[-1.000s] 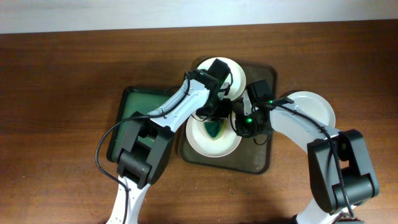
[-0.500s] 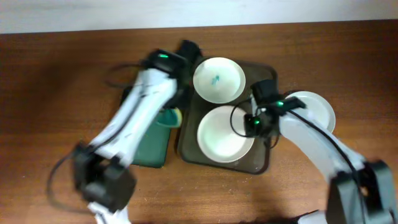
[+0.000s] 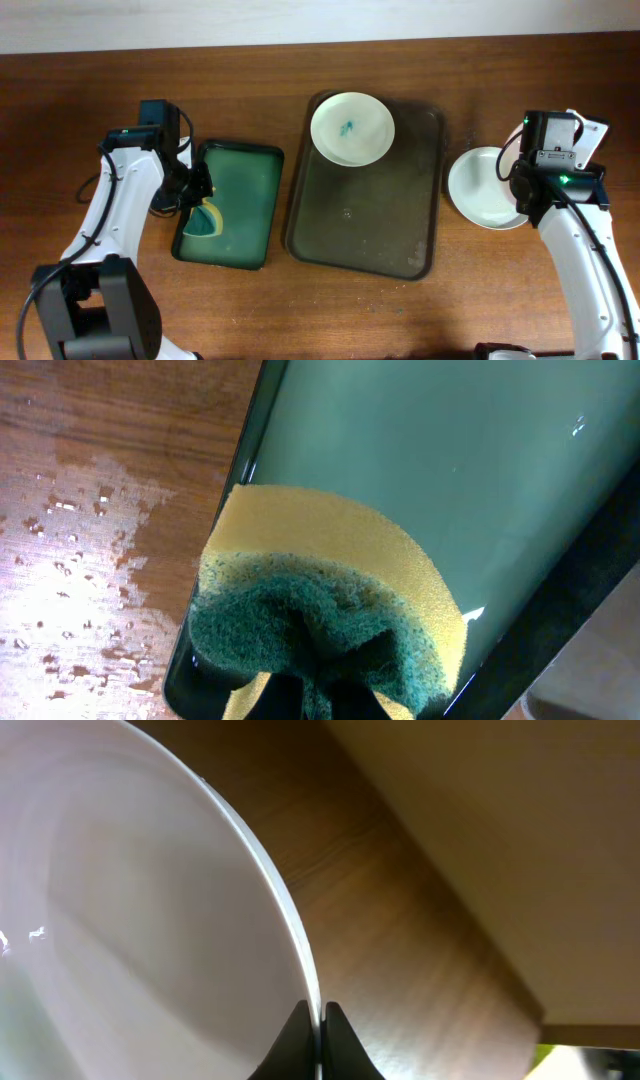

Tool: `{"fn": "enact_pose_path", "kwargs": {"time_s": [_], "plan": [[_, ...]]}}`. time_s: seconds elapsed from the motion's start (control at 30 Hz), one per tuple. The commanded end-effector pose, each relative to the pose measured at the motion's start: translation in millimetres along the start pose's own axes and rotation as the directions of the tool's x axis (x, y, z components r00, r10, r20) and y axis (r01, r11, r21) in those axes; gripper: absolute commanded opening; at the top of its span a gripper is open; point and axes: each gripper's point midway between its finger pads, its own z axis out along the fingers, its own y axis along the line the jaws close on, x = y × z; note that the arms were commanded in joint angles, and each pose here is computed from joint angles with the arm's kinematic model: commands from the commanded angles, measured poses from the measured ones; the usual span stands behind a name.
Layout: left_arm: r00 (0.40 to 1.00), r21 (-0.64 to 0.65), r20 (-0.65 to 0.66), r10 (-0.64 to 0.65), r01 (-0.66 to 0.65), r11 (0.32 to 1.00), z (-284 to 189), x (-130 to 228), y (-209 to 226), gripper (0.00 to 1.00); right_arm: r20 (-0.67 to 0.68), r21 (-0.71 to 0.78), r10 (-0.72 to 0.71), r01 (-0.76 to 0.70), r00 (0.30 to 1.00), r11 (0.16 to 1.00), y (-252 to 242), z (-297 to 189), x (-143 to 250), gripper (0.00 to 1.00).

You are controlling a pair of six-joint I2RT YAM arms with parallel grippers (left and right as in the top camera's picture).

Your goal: Clean dirty plates on tray and stack at the side

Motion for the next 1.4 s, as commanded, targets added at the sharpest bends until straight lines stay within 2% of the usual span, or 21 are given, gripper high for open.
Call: {"fn": "enact_pose_path", "kwargs": {"time_s": [0.0,0.07,0.17,0.43,0.53,0.6,0.77,0.83,0.9,0.97,1.03,1.1,1.2,1.23,1.3,1.37], "plan": [[1.000,0.026,0.016,0.009,-0.009,1.000,-2.0,-2.2,-2.0,0.02,0.103,0.124,-0.062,0.049,0.993,0.991,-15.0,-26.6,-20.4,0.04],[1.000,0.059,0.013,0.009,-0.010,0.998,-2.2,-1.9,-7.7,0.01,0.191,0.192,-0.155,0.118,0.969,0.974,-5.5,-58.0,-30.7,0.04],[1.000,0.066,0.007,0.011,-0.011,0.998,-2.3,-0.5,-9.2,0.00,0.328,0.201,-0.241,0.182,0.913,0.963,26.1,-108.5,-36.6,0.04],[1.000,0.068,0.001,0.011,-0.011,0.998,-2.3,1.2,-9.5,0.00,0.359,0.207,-0.277,0.213,0.891,0.955,33.3,-122.0,-37.3,0.04],[1.000,0.069,0.004,0.013,-0.013,0.998,-2.2,0.5,-10.5,0.00,0.423,0.076,-0.286,0.281,0.860,0.957,69.0,-144.9,-30.2,0.04],[1.000,0.069,0.003,0.015,-0.015,0.998,-2.2,0.9,-11.1,0.01,0.440,-0.093,-0.293,0.368,0.849,0.925,103.9,-156.1,-16.0,0.04],[1.000,0.069,0.003,0.017,-0.017,0.997,-2.2,1.1,-11.7,0.01,0.434,-0.284,-0.298,0.444,0.850,0.850,138.2,-166.3,3.0,0.04],[0.999,0.070,0.004,0.038,-0.038,0.997,-2.8,2.3,-16.9,0.01,0.425,-0.387,-0.303,0.474,0.853,0.791,154.9,-172.5,14.2,0.04],[0.997,0.076,0.047,0.065,-0.068,0.995,-15.9,1.3,-19.6,0.07,0.416,-0.500,-0.310,0.500,0.855,0.708,172.6,-182.7,27.9,0.04],[0.995,0.079,0.070,0.068,-0.074,0.994,-27.5,4.1,-19.8,0.07,0.413,-0.537,-0.310,0.503,0.857,0.677,177.8,-187.0,32.2,0.04],[0.994,0.081,0.083,0.069,-0.076,0.994,-38.4,9.7,-19.2,0.04,0.297,-0.665,-0.227,0.371,0.928,0.648,187.8,-190.7,41.8,0.04],[0.991,0.081,0.100,0.090,-0.098,0.992,-47.8,14.0,-20.1,0.02,0.110,-0.805,-0.226,0.220,0.968,0.551,198.5,-184.8,59.2,0.04],[0.986,0.083,0.114,0.125,-0.135,0.987,-55.2,19.1,-26.7,0.02,-0.071,-0.793,-0.135,0.027,0.988,0.609,173.2,-138.7,43.6,0.04],[0.985,0.083,0.109,0.131,-0.141,0.987,-55.0,20.8,-28.4,0.03,-0.170,-0.737,-0.045,-0.097,0.984,0.669,146.6,-96.3,30.9,0.04],[0.984,0.084,0.107,0.139,-0.149,0.985,-54.8,21.9,-31.0,0.03,-0.343,-0.627,0.105,-0.311,0.933,0.714,100.4,-27.0,26.8,0.04],[0.983,0.084,0.110,0.145,-0.154,0.984,-54.8,21.8,-32.8,0.03,-0.514,-0.458,0.235,-0.495,0.825,0.738,56.5,46.9,50.7,0.04]]}}
